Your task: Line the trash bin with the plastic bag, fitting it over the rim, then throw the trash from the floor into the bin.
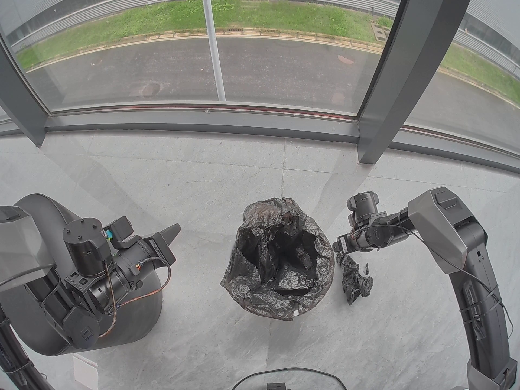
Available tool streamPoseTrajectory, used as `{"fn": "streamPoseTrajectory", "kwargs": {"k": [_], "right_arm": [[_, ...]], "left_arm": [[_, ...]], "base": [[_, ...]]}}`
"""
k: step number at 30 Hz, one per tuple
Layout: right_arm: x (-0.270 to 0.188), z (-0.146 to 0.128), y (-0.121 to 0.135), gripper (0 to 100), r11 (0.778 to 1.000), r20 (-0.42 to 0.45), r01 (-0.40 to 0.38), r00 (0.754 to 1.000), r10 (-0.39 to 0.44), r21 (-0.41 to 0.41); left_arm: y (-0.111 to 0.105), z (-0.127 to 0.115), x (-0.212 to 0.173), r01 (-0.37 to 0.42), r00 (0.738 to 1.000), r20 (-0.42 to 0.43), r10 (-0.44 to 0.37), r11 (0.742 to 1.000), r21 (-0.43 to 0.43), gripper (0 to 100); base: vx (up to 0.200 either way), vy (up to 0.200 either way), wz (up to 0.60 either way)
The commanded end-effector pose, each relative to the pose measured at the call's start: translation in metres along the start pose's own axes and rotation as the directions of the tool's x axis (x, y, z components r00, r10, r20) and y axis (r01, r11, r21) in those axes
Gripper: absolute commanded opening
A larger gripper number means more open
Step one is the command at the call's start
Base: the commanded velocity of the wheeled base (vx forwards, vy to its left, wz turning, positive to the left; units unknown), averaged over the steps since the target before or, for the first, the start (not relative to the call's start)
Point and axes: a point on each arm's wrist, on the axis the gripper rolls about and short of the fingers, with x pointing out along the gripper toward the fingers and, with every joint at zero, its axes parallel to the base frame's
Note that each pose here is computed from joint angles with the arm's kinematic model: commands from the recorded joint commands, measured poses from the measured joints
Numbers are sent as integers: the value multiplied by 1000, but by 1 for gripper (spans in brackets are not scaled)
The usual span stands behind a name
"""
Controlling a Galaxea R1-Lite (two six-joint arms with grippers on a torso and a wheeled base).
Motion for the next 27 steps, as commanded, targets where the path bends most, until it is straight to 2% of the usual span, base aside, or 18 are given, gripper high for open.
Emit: {"fn": "streamPoseTrajectory", "kwargs": {"k": [1,27], "right_arm": [[10,-8,8,100,1000,-17,-8,1000,7,-13],[14,-18,2,100,1000,-90,8,996,-9,-10]], "left_arm": [[1,-2,1,-3,1000,-5,3,1000,-1,0],[4,-7,5,-12,1000,-18,12,1000,-4,0]], "base": [[0,0,0],[0,0,0]]}}
